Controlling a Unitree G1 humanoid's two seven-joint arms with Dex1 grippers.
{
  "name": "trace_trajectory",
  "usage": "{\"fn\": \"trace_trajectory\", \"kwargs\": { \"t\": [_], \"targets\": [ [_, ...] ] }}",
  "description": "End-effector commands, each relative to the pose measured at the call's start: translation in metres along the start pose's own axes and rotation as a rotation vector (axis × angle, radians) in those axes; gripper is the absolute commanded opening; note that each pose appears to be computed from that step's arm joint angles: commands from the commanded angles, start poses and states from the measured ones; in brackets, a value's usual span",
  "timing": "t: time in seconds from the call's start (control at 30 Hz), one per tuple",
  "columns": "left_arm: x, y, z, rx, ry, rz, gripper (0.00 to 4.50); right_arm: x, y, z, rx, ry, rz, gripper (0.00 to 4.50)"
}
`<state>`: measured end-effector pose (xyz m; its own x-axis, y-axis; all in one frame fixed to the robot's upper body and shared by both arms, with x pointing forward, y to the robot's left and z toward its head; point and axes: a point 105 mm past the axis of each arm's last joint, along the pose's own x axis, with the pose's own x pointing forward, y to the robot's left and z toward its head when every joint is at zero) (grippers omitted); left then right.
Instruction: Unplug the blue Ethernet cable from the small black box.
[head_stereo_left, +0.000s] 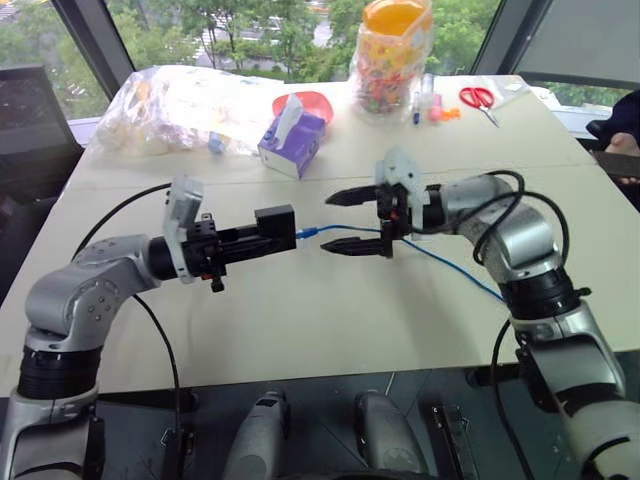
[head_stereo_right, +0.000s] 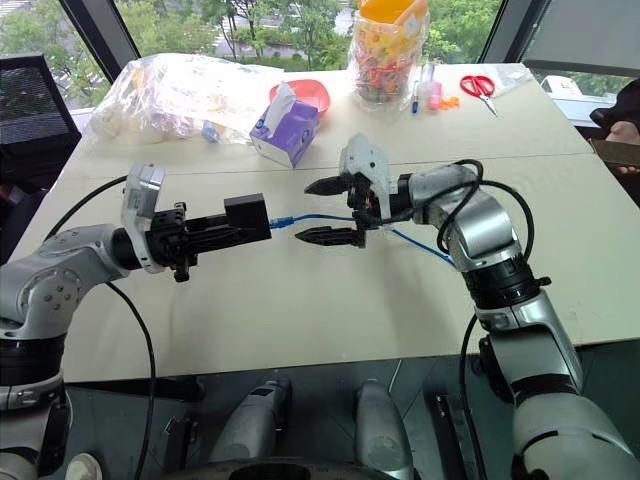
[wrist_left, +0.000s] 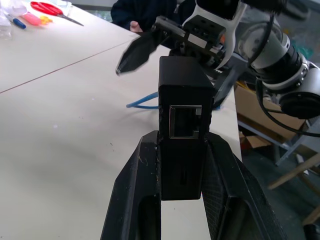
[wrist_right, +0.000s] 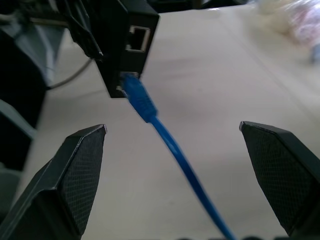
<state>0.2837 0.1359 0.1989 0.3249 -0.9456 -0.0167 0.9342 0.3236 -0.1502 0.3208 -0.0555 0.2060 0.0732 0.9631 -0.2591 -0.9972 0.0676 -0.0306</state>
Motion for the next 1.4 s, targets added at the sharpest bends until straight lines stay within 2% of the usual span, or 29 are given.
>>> {"fn": "trace_trajectory", "kwargs": {
  "t": [0.03,0.07,0.1,0.17,0.73,0.83,0.9,1.4],
  "targets": [
    [-0.004,-0.003,0.015,0.043,-0.032,-0.011,0.49,0.004,0.008,0.015,0.028,-0.036,0.068,4.46],
    [-0.004,-0.002,0.015,0.044,-0.034,-0.009,0.49,0.005,0.009,0.016,0.032,-0.039,0.074,3.95],
    [-0.004,-0.002,0.016,0.044,-0.038,-0.006,0.49,0.006,0.01,0.016,0.036,-0.036,0.083,3.65],
    [-0.004,-0.002,0.018,0.044,-0.045,-0.004,0.49,0.008,0.011,0.016,0.038,-0.022,0.09,2.65],
    [-0.002,-0.006,0.014,0.05,-0.027,-0.012,0.49,0.026,0.018,0.022,0.061,-0.023,0.151,2.65],
    [-0.002,-0.007,0.012,0.049,-0.024,-0.012,0.49,0.026,0.018,0.021,0.062,-0.02,0.152,1.76],
    [-0.001,-0.007,0.012,0.048,-0.023,-0.013,0.49,0.026,0.018,0.021,0.063,-0.017,0.153,0.85],
    [-0.003,-0.011,0.006,0.061,0.017,-0.033,0.49,0.021,0.022,0.023,0.074,0.008,0.198,0.85]
  ]
}}
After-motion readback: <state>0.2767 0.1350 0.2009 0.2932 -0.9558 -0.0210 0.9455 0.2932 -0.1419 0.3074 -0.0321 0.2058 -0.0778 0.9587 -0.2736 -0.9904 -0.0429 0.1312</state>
